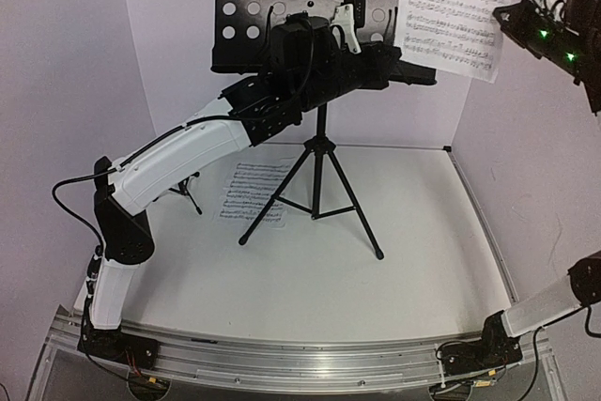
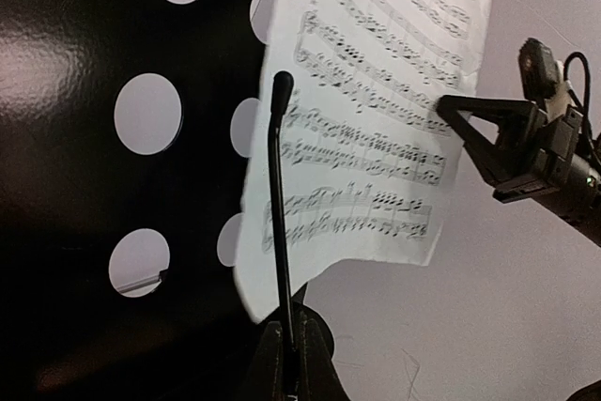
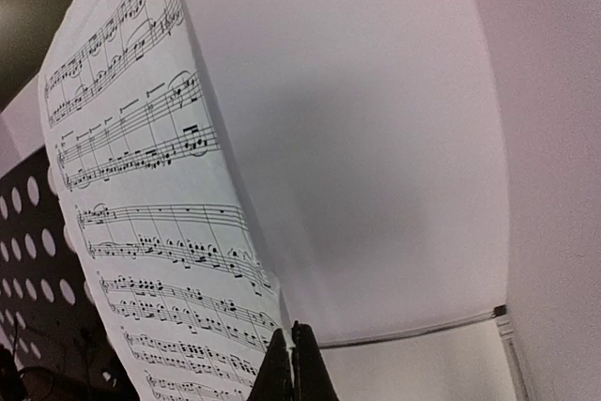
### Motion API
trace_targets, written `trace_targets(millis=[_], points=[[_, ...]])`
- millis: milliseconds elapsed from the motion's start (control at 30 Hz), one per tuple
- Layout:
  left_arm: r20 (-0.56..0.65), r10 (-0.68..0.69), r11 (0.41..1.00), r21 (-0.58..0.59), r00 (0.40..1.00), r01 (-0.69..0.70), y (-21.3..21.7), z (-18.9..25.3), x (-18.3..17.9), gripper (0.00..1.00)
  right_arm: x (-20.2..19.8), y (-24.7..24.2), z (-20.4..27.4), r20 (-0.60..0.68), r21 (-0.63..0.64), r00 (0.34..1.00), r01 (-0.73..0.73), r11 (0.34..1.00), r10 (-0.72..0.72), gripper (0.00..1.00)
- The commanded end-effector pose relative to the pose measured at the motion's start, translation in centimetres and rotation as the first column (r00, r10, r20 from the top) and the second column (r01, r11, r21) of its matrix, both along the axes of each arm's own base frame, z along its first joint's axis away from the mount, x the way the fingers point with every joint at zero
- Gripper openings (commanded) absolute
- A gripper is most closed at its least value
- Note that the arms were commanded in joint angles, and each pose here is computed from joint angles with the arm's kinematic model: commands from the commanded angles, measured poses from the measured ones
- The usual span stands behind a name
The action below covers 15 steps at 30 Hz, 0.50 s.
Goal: Pack up the instrument practice props
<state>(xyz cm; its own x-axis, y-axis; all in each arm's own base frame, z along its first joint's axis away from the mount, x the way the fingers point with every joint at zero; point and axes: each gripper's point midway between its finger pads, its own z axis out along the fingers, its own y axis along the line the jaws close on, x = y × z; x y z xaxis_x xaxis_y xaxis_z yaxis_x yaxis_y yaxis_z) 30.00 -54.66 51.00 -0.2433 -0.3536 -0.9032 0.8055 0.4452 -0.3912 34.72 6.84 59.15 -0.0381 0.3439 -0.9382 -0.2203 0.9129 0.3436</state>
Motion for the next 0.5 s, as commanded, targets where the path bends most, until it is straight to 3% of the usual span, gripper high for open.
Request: trace_targets(millis=[0, 167, 267, 333, 467], points=[[0.04, -0.001, 1.0, -0.011, 0.999, 0.002, 1.6, 2.2, -0.7, 0.0, -4.8, -8.0, 4.6, 0.156, 0.137, 0.899, 0.392, 0.91, -0.41, 0.0], [0.041, 0.005, 1.0, -0.009, 0.999, -0.005, 1.7, 2.2, -0.6, 0.0, -6.1, -12.1, 1.9, 0.118, -0.028, 0.772, 0.632, 0.775, -0.625, 0.0], [0.041, 0.011, 1.0, -0.005, 0.999, -0.011, 1.7, 2.0, -0.5, 0.0, -4.9, -12.7, -2.7, 0.03, -0.218, 0.746, 0.655, 0.724, -0.666, 0.0], [0.04, 0.017, 1.0, 0.0, 0.999, -0.017, 1.7, 1.8, -0.4, 0.0, -4.1, -11.9, -6.3, -0.066, -0.297, 0.772, 0.59, 0.751, -0.632, 0.0], [0.046, 0.038, 0.999, 0.011, 0.998, -0.039, 1.9, 1.6, -0.1, 0.05, -4.4, -9.4, -12.4, -0.271, -0.264, 0.825, 0.432, 0.862, -0.496, 0.0]])
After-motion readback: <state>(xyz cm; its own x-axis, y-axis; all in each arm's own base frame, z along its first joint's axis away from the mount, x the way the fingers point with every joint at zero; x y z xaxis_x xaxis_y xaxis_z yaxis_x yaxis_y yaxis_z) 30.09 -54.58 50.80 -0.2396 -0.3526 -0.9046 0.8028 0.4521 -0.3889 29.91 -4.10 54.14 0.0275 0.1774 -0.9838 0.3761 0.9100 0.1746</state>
